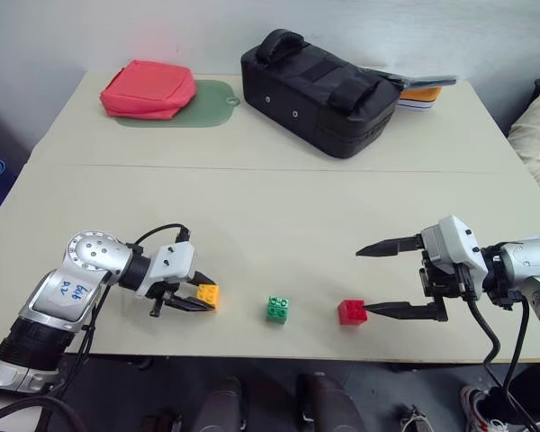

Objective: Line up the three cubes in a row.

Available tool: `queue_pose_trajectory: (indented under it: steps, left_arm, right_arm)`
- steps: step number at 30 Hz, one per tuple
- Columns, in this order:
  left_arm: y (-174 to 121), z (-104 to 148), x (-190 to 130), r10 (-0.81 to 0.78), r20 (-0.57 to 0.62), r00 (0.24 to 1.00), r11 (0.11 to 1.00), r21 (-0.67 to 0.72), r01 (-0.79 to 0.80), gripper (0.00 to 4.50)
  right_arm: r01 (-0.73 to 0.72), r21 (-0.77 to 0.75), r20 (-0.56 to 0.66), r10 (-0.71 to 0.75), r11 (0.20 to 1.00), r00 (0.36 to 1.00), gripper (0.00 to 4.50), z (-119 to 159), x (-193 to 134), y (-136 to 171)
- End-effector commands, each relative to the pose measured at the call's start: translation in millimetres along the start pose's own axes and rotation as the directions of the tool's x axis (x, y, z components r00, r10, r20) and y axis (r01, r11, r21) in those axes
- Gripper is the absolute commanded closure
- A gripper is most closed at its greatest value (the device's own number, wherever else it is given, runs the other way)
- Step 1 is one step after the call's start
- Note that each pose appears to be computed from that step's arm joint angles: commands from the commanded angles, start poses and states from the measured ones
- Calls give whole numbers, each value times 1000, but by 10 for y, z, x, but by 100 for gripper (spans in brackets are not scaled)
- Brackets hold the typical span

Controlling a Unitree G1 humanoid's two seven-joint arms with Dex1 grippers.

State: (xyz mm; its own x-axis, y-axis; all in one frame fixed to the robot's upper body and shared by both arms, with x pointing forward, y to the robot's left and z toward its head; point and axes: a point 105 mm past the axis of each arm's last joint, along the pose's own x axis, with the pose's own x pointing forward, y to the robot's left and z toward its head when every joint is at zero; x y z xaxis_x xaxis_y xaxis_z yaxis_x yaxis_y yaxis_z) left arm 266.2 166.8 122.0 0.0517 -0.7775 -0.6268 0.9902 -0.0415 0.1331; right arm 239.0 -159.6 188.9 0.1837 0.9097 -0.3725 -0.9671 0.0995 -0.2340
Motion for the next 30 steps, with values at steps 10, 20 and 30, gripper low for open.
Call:
queue_pose_trajectory:
  steps: [10,20,30]
  left_arm:
    - [91,-37,16,67,-34,997,997,52,-65,299]
    - [10,-16,-54,39,-17,999,999,28,-38,51]
    - [-166,-50,-763,76,-63,995,995,-54,-79,4]
  right_arm:
    - [2,-38,22,-1,999,1000,0,89,-6,-1]
    - [5,-32,22,-4,999,1000,0,83,-11,-13]
    - [-4,25,-88,6,1000,996,0,-97,-460,162]
